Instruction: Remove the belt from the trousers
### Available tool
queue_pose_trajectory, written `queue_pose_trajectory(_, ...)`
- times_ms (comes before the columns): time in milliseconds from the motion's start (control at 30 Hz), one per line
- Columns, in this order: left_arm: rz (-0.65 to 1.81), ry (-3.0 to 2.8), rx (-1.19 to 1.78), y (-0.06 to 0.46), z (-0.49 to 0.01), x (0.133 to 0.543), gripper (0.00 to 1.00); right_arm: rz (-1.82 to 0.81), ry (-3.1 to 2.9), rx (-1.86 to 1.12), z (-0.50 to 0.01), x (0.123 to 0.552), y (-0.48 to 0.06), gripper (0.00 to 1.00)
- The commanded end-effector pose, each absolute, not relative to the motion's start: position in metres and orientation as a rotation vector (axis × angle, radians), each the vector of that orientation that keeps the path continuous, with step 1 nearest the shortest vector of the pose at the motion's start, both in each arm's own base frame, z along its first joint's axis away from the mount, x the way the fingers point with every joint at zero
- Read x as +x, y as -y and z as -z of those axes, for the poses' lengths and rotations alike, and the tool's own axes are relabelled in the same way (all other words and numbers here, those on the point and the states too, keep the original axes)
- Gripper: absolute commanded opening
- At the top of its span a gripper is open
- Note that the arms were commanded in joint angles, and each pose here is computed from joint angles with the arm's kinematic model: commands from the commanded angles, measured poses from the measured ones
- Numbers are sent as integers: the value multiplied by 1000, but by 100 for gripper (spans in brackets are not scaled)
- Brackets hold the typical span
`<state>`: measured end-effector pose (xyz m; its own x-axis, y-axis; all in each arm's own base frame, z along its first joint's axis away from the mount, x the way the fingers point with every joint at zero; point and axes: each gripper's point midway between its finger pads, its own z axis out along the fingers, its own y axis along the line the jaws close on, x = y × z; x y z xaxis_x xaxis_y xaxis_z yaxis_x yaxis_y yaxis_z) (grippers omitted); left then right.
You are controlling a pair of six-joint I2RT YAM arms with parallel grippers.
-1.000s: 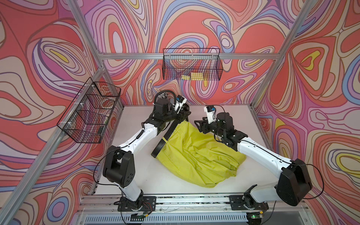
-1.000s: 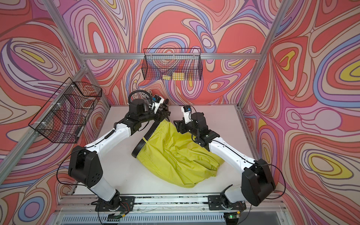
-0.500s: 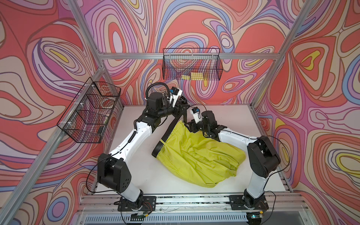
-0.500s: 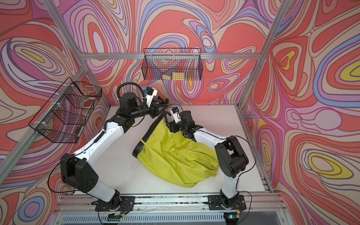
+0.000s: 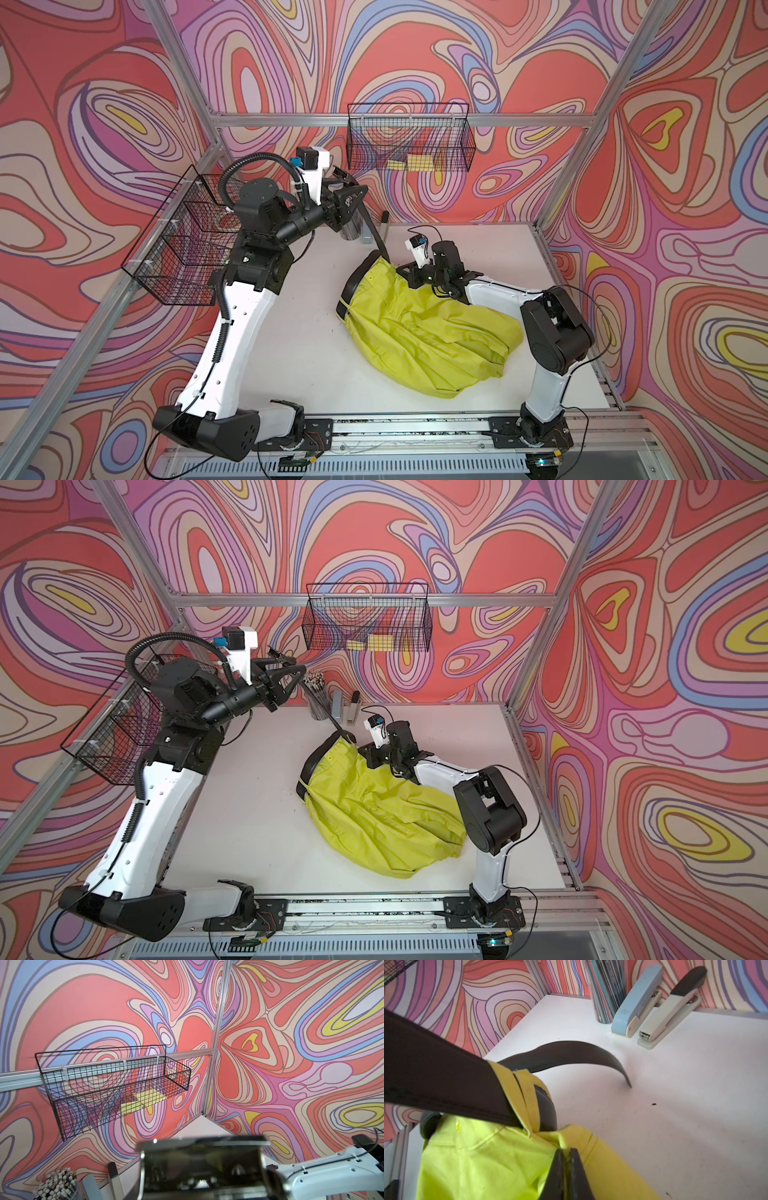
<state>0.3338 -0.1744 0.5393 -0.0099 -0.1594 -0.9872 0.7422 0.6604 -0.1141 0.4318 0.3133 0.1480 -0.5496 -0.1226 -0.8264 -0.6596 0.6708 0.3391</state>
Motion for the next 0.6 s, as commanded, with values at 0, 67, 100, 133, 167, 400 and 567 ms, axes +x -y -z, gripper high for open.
queue_pose_trajectory(0,647,-1096,499,147,-637,267,0,-631,-2266,-554,-97,430,-279,1)
queue_pose_trajectory(67,633,-1075,488,142,-646,255,0,-574,-2266,-538,-102,433,-272,0)
queue_pose_trajectory(100,629,-1067,483,140,-648,250,0,-543,-2261,-529,-106,435,-269,0)
queue_pose_trajectory(133,626,-1070,477,139,-648,249,0,-514,-2252,-518,-111,437,-264,0)
queue_pose_trajectory(167,625,-1087,467,138,-645,250,0,-487,-2237,-502,-118,438,-260,0)
queue_pose_trajectory(400,677,-1322,369,138,-580,289,0,-443,-2097,-500,-188,430,-247,25)
queue_pose_trajectory(567,749,-1330,385,146,-584,289,0,-422,-2069,-648,-205,415,-262,60)
